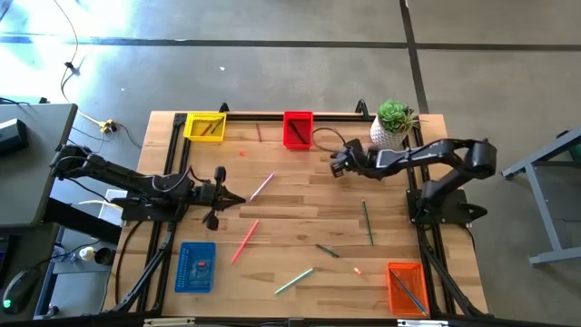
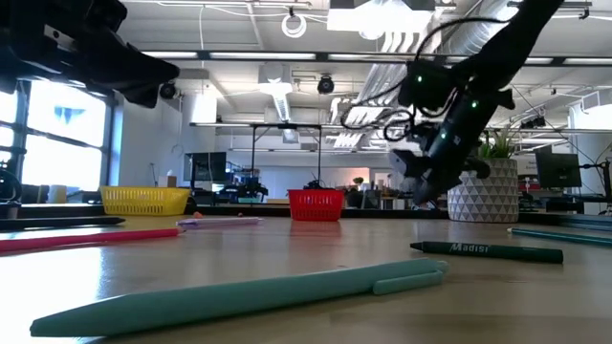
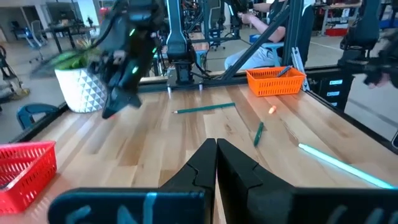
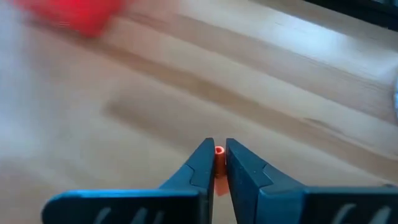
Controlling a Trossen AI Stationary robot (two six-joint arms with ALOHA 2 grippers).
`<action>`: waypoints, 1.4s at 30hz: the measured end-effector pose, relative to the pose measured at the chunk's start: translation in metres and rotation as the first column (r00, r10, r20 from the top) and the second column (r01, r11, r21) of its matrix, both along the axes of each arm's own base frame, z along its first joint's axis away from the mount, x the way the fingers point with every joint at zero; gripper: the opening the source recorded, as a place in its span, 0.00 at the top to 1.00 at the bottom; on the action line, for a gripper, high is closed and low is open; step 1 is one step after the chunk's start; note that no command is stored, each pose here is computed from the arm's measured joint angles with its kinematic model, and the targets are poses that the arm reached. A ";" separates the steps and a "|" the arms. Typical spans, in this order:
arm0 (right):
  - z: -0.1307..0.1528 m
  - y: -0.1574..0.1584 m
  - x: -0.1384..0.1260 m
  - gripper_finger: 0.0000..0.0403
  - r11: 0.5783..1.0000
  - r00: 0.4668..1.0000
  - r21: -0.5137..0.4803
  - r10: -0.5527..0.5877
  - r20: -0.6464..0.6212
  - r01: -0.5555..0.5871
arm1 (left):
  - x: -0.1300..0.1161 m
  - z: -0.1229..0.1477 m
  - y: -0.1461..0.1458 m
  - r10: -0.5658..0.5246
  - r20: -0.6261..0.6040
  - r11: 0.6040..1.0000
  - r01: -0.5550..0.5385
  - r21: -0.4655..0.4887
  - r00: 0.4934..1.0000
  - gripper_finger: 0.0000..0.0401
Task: Sort crayons/erasers/pens/pencils in bins
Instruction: Put the top right orange eraser into the blue bin
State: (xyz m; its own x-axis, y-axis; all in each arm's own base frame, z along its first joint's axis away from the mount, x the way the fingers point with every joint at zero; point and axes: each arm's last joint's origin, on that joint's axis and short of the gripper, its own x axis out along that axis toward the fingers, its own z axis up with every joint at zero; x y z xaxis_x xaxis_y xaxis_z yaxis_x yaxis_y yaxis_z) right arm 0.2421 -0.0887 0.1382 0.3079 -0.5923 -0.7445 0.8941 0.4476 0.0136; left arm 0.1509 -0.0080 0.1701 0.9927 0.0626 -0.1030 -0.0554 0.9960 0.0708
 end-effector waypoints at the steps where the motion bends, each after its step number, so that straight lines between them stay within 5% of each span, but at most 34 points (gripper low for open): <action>1: 0.003 0.007 0.003 0.95 1.000 0.999 -0.007 0.029 0.024 -0.029 | 0.000 -0.001 0.000 0.000 -0.007 1.000 0.000 -0.001 1.000 0.99; 6: 0.014 0.041 0.023 0.95 0.981 0.970 -0.068 0.188 0.155 -0.179 | 0.004 -0.005 0.000 0.014 -0.030 1.000 -0.014 -0.007 0.999 0.99; 10: 0.026 0.070 0.038 0.95 0.937 0.897 -0.156 0.345 0.274 -0.313 | 0.009 -0.007 0.000 0.017 -0.018 1.000 -0.018 -0.015 1.000 0.96; 21: 0.070 0.142 0.053 0.95 0.626 0.468 -0.509 0.779 0.417 -0.591 | 0.031 -0.005 -0.005 -0.061 0.057 0.996 0.065 -0.062 0.997 0.78; 29: 0.082 0.168 0.049 0.95 0.491 0.297 -0.626 0.870 0.394 -0.606 | 0.079 0.009 -0.028 -0.153 0.047 0.988 0.153 -0.006 0.987 0.74; 42: 0.091 0.186 0.044 0.95 0.362 0.135 -0.713 0.925 0.355 -0.600 | 0.163 0.025 -0.053 -0.190 0.089 0.982 0.188 0.026 0.978 0.74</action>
State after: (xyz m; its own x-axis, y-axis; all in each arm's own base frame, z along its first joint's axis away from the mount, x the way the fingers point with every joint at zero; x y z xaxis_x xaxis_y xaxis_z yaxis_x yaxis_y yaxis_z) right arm 0.2859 0.0970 0.2294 0.9841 0.1574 0.0821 -0.1585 0.9873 0.0068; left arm 0.3139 -0.0606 0.1954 0.9920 -0.1259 -0.0131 0.1266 0.9878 0.0910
